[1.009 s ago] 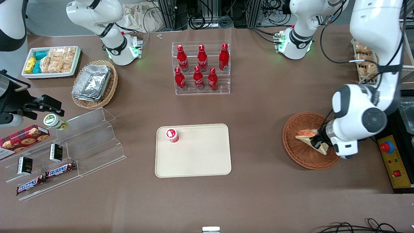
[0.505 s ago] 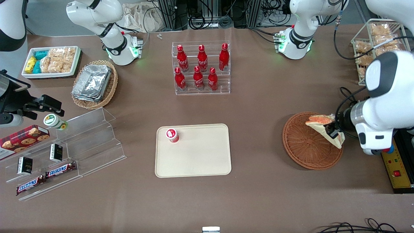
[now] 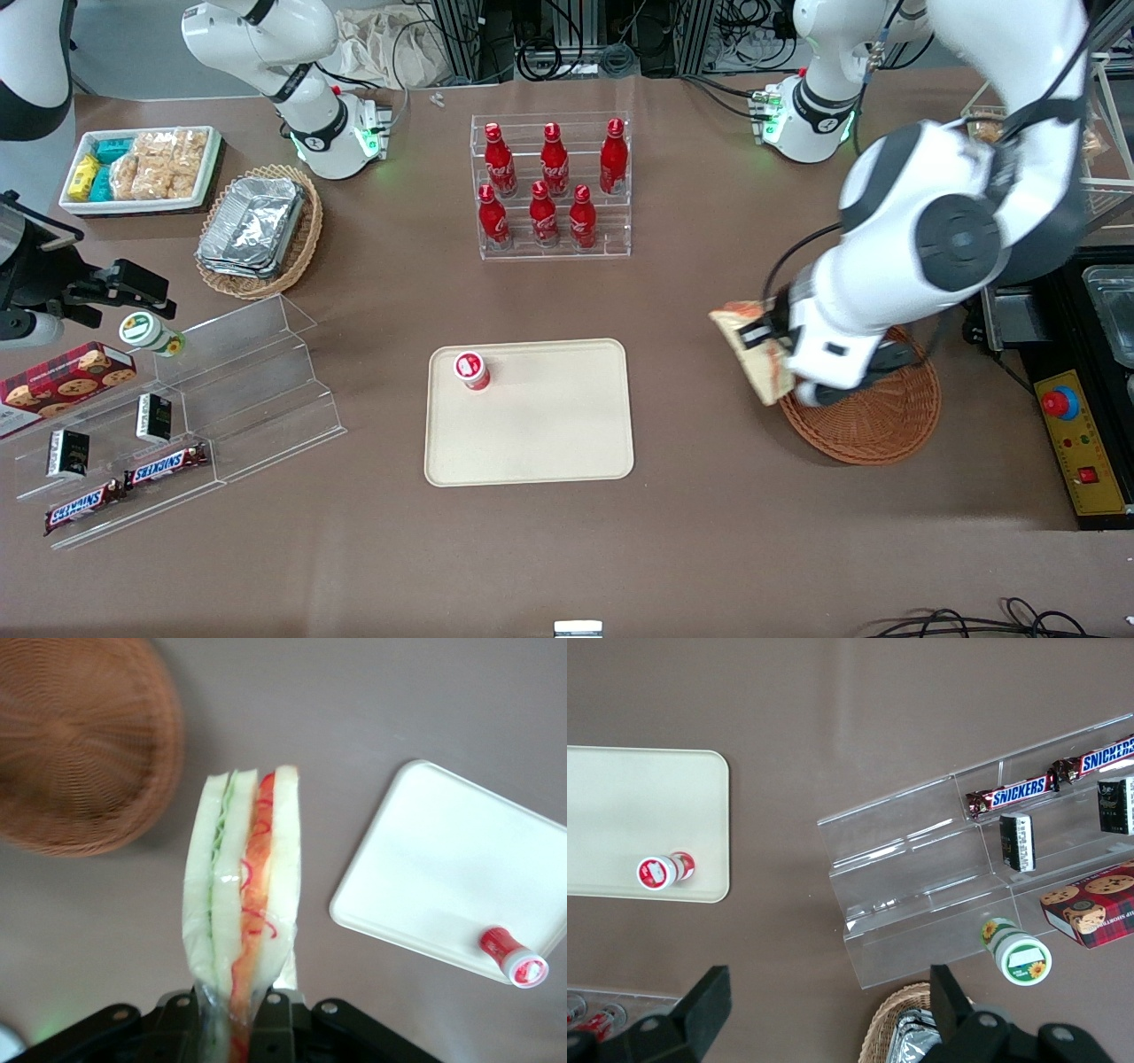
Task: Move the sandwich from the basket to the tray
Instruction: 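Lift the sandwich out of the basket and carry it over the cream tray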
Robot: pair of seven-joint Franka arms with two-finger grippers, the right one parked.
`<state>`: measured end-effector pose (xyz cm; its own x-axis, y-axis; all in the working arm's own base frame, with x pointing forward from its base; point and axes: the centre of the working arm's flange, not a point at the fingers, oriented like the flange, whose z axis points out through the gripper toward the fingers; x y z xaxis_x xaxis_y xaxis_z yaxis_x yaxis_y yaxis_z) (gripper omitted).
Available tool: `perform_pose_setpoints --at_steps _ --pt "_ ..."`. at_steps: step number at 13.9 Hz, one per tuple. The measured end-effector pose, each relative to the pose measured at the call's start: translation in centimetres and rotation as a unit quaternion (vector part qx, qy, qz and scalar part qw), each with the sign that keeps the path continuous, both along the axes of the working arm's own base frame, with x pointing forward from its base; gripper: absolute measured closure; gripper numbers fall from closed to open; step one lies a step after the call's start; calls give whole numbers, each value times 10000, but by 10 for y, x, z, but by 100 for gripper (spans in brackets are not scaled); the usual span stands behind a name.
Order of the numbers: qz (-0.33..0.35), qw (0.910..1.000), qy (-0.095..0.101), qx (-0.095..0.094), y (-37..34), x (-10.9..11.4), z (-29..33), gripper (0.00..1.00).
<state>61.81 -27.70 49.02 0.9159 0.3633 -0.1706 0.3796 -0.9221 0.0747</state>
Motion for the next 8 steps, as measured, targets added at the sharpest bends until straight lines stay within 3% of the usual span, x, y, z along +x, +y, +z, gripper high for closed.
perform_pose_setpoints --at_steps 3,8 --pt "-721 9966 -270 293 -79 -9 -71 80" --pt "-1240 9919 -215 166 -158 -31 -189 80"
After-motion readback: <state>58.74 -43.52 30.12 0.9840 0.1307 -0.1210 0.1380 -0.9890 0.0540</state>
